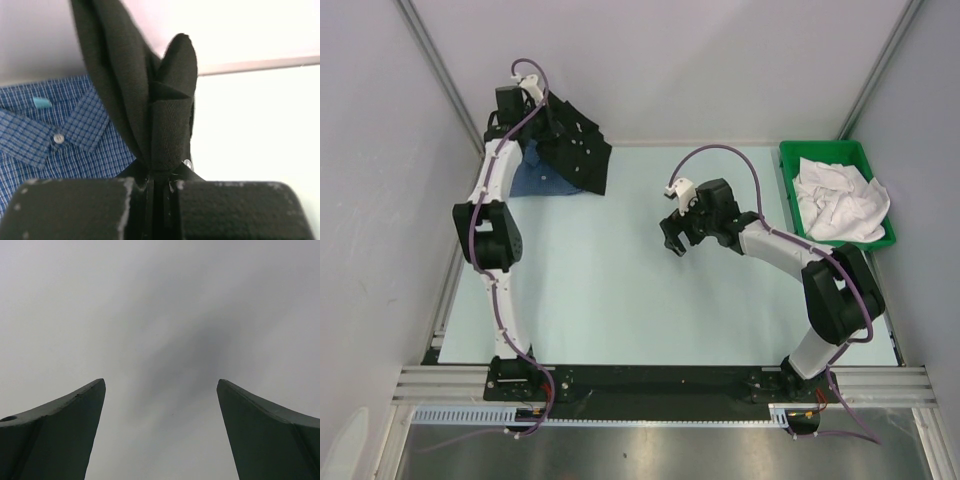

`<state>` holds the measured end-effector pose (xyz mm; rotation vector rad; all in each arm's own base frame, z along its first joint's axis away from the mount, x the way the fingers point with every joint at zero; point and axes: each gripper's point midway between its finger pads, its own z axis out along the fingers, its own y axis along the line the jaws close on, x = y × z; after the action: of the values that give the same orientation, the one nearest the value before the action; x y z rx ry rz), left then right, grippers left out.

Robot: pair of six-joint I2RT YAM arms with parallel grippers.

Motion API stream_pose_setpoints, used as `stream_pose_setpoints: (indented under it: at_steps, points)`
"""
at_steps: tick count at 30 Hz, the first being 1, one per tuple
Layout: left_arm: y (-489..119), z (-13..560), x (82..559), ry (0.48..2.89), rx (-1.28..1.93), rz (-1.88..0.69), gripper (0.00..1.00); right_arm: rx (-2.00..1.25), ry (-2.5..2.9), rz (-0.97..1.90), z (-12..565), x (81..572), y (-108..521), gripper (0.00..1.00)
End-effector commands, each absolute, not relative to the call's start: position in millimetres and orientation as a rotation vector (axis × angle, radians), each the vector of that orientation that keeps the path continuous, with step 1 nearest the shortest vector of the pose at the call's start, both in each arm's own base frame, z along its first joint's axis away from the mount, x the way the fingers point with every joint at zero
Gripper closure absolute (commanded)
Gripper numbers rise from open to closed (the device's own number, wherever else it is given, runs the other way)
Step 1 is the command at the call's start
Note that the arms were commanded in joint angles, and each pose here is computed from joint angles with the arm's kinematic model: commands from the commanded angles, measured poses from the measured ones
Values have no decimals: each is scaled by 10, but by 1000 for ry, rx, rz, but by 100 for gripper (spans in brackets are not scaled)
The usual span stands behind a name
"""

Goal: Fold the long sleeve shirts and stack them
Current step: Neatly place the folded shirt to the corner

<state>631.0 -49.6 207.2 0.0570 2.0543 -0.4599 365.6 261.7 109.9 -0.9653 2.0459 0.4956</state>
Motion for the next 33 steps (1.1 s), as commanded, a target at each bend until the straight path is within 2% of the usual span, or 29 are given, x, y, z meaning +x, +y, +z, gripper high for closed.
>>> stream_pose_setpoints:
  at_steps: [1, 7, 20, 28, 33]
  points:
    - [-647, 2909, 6286, 1872, 121, -504, 100, -957, 1995, 467, 1289, 3713, 2582, 0]
    - [-648, 2967, 6157, 1899, 167, -486, 100, -960, 1989, 470, 1289, 3752, 2604, 0]
    - [-195, 3067, 6182, 1860, 219, -425, 100, -967, 1999, 467, 1276, 3767, 2647, 0]
    - [13, 2437, 6366, 1931, 214, -461, 99, -979, 2006, 458, 1255, 3810, 2693, 0]
    - [297, 2232, 6506, 1890, 184, -502, 98, -987, 2017, 457, 1232, 3811, 2700, 0]
